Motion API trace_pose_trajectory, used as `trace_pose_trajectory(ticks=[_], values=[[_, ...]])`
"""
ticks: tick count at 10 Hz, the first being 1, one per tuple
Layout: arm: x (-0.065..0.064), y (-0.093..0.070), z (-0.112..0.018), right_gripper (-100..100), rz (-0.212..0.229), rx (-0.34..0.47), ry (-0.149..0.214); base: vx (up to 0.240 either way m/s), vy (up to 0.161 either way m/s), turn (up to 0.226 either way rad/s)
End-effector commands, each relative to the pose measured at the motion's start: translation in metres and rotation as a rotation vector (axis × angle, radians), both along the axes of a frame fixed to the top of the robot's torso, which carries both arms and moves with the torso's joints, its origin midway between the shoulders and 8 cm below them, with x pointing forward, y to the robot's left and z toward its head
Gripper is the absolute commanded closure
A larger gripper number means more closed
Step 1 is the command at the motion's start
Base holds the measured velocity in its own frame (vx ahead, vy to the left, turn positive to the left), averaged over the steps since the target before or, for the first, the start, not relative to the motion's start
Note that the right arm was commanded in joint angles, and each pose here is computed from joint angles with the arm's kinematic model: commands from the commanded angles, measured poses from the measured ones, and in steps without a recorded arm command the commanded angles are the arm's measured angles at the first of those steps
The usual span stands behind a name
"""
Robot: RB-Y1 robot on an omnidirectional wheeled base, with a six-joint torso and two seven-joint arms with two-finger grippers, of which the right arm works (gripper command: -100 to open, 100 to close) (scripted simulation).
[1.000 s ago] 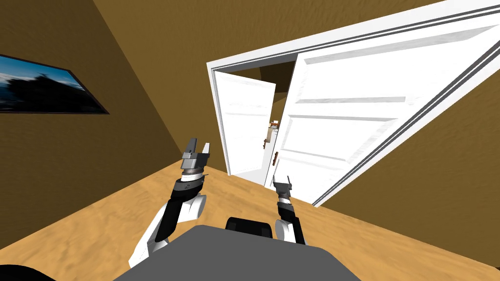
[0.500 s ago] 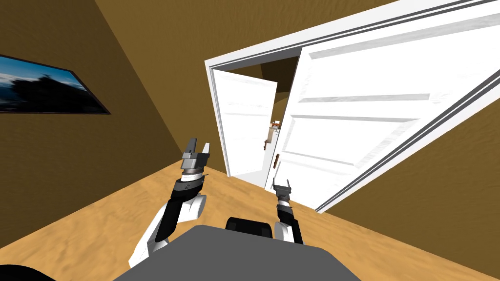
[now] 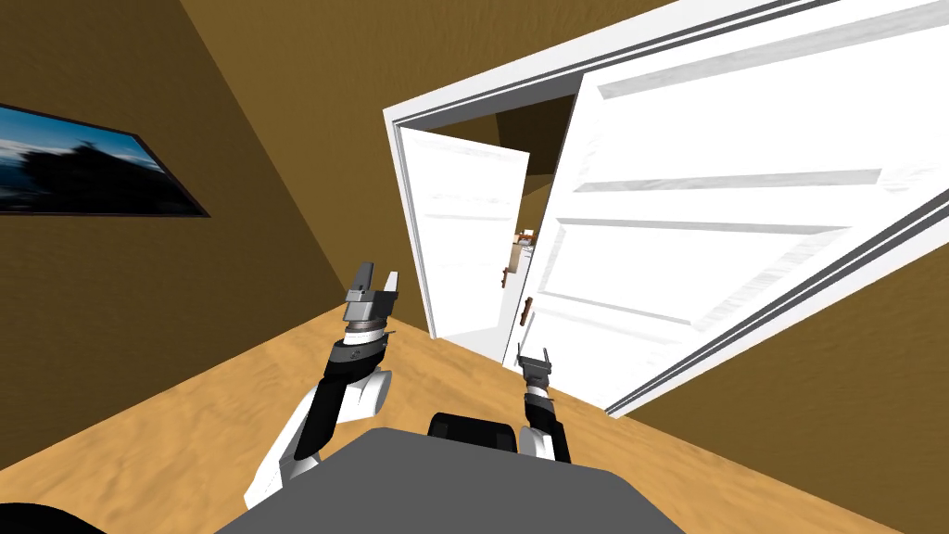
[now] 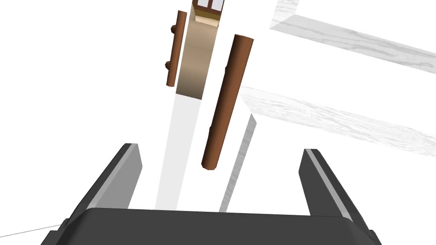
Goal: Push the door open
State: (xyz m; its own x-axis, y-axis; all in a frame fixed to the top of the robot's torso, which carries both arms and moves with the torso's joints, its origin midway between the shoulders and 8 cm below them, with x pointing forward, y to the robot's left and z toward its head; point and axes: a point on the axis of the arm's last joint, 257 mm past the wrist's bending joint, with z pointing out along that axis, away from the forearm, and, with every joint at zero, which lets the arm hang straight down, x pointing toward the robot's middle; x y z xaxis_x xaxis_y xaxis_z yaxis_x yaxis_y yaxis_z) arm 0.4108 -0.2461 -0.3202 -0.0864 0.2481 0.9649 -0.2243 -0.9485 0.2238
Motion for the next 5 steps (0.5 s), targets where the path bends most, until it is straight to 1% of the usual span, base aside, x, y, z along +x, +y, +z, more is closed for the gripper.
trace_pose_trajectory(ticks=[1, 3, 4, 5], values=[[-0.002, -0.003, -0.010, -100, -0.005, 0.038, 0.010, 0.096, -0.036, 0.029], [-0.005, -0.005, -0.021, -100, -0.012, 0.078, 0.023, 0.088, -0.035, 0.032], [-0.008, -0.007, -0.031, -100, -0.020, 0.115, 0.035, 0.133, -0.038, 0.052], [-0.009, -0.008, -0.036, -100, -0.024, 0.130, 0.040, 0.120, -0.055, 0.038]])
